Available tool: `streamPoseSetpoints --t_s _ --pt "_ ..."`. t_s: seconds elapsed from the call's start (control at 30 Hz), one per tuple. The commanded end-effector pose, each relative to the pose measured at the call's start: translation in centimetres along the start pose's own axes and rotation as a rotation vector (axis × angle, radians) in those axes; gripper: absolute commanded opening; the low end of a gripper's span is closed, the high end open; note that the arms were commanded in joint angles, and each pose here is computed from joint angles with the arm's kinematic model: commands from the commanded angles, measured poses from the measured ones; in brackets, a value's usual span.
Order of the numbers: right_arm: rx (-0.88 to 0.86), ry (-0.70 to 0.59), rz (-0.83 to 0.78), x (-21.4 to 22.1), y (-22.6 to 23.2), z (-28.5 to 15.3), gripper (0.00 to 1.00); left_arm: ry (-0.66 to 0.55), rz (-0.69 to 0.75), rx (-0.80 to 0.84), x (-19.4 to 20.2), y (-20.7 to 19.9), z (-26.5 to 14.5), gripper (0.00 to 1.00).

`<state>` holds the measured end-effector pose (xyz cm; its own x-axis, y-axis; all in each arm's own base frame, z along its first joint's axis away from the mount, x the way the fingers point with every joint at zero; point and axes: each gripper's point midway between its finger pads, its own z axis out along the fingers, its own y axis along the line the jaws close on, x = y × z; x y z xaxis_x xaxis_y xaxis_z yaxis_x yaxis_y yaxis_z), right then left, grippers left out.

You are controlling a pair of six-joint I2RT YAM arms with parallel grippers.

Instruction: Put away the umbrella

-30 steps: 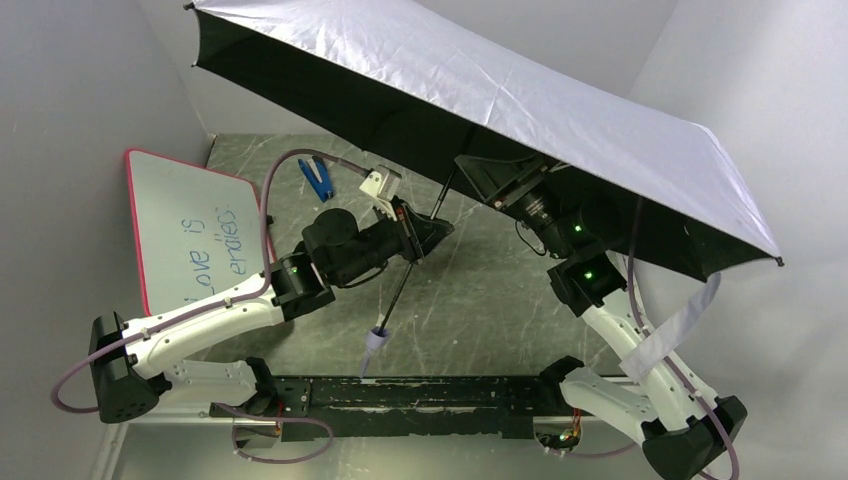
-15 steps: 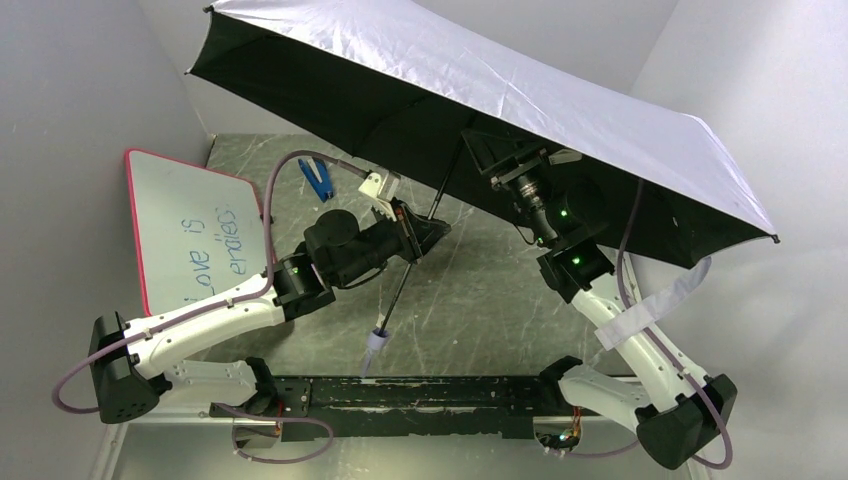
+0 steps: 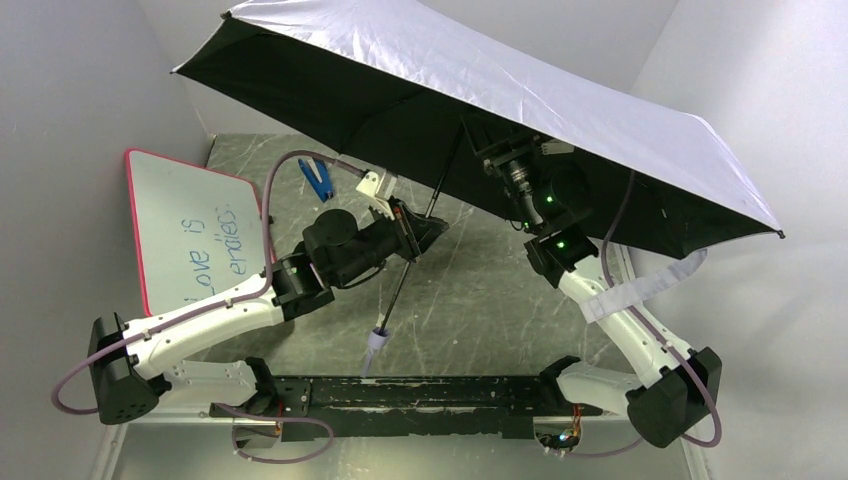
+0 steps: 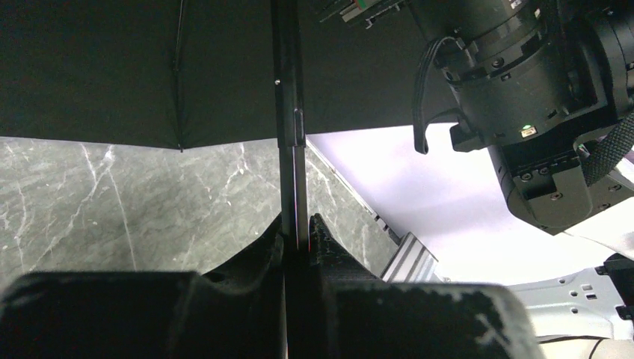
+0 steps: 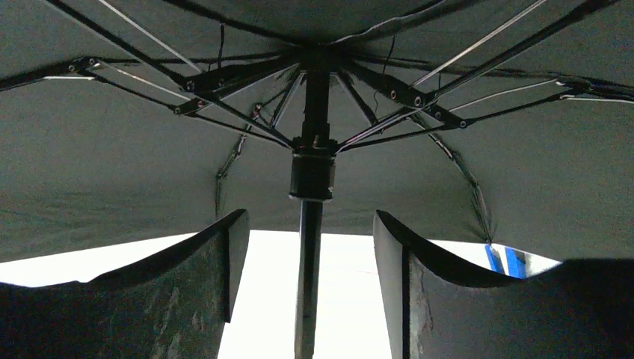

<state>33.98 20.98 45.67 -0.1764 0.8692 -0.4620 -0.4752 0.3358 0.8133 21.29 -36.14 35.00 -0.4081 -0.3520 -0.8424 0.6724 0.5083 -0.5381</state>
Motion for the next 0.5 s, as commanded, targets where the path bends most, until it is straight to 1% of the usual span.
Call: streamPoseSetpoints --t_s 0.0,0.47 --pt "-0.071 -0.069 0.029 -2.0 2.6 1.0 0.64 -0.064 0.033 0.087 -2.4 -2.1 -0.9 0.05" --pt "-0.084 -0.072 0.046 -1.7 2.5 2.7 0.47 -0.046 0.037 0.098 -1.8 -2.2 -0.9 0.05"
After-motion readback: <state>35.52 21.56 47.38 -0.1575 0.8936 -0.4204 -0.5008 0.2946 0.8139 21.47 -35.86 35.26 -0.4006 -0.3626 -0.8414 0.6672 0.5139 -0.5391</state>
